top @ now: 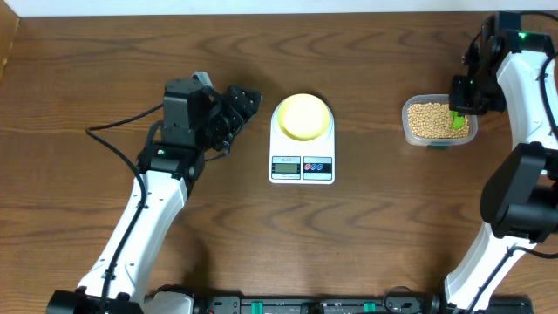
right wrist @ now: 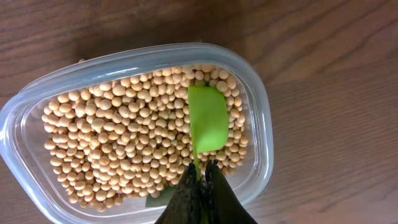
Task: Scoop item into bowl and weigh 50g on scale
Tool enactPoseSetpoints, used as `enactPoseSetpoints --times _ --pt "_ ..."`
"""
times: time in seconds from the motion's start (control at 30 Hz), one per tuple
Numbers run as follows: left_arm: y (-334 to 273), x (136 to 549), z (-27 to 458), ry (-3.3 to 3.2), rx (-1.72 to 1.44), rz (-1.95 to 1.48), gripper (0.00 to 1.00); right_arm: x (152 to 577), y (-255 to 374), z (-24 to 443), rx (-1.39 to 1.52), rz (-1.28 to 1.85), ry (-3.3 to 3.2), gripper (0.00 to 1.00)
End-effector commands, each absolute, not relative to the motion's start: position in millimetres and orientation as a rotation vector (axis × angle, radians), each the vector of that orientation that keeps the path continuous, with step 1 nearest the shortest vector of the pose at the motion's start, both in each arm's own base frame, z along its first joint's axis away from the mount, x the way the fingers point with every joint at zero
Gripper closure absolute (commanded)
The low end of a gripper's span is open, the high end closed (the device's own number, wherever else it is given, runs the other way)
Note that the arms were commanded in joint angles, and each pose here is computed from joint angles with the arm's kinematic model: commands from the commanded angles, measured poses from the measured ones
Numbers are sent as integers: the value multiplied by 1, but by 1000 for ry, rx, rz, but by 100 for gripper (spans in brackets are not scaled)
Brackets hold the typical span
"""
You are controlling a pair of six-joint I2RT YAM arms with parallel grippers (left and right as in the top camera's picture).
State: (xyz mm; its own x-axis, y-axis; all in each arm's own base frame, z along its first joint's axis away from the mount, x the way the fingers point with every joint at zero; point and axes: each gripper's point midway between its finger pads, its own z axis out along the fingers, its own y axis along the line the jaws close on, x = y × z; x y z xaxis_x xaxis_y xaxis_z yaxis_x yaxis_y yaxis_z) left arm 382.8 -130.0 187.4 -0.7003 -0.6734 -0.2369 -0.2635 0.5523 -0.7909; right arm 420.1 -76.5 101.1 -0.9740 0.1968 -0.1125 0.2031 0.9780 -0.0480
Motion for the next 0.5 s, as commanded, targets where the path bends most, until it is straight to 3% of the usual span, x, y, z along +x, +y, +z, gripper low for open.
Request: enactPoseSetpoints --times 0.0,0.47 --pt "-128 383 189 2264 -728 -1003 20 422 -83 95 311 -118 3026 99" --pt "-127 380 185 2290 -674 -960 21 418 -81 64 311 -108 3034 97"
